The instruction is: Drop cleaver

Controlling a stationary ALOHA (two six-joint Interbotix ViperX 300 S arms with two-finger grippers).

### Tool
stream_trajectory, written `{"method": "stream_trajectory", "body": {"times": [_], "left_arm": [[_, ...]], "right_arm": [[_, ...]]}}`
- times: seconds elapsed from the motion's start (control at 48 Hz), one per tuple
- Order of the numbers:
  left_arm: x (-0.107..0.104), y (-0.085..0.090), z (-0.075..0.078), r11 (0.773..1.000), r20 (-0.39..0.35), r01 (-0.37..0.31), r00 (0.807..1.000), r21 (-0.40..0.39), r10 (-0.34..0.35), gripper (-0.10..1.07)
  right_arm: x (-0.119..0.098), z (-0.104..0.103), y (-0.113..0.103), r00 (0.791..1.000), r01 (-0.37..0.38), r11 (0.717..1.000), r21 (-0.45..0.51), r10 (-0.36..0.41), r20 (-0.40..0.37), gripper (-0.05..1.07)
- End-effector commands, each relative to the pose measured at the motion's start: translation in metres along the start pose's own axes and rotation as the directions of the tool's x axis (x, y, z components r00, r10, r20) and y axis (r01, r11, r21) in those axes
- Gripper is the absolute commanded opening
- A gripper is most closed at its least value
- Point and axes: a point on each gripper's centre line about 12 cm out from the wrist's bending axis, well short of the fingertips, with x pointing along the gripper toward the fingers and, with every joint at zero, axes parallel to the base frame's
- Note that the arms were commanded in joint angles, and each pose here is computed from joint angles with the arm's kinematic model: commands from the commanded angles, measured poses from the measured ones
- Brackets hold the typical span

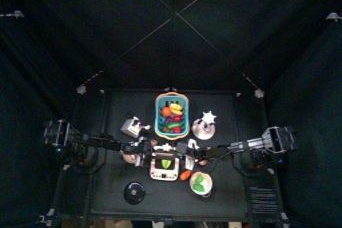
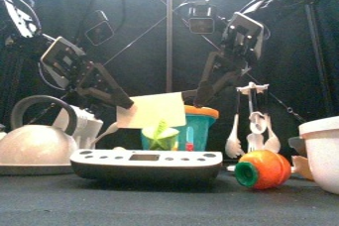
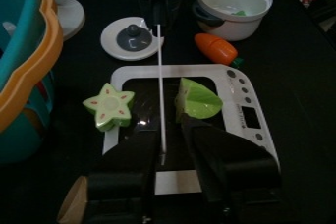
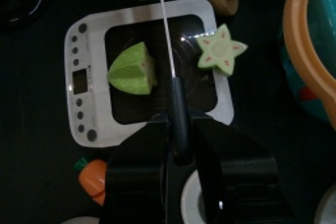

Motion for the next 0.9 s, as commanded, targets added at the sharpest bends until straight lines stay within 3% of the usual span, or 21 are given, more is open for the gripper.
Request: {"method": "stream_trajectory", "body": {"times": [0.0, 0.125, 0.354, 0.688, 0.875], "left_arm": [[0.0, 0.0, 0.012, 1.0, 0.046, -0.001, 0.999, 0.001, 0.001, 0.86], [-0.003, 0.0, 0.018, 1.0, 0.068, -0.004, 0.998, -0.006, 0.005, 0.93], [-0.015, 0.004, 0.032, 1.0, 0.129, -0.02, 0.991, -0.008, 0.021, 0.93], [-0.029, 0.005, 0.034, 0.999, 0.155, -0.03, 0.987, -0.016, 0.032, 0.93], [-0.029, 0.006, 0.032, 0.999, 0.149, -0.033, 0.988, -0.018, 0.035, 0.93]], "right_arm": [[-0.015, 0.01, -0.001, 0.999, 0.001, 1.0, 0.015, -0.002, 0.036, 0.53], [-0.023, 0.01, -0.003, 0.999, 0.01, 1.0, 0.027, -0.011, 0.033, 0.53], [-0.049, -0.003, -0.005, 1.0, 0.018, 0.999, 0.047, -0.018, 0.016, 0.53], [-0.092, -0.051, -0.017, 0.999, 0.014, 0.989, 0.144, -0.009, -0.039, 0.53], [-0.094, -0.081, -0.031, 0.995, 0.046, 0.979, 0.199, -0.027, -0.095, 0.53]]}}
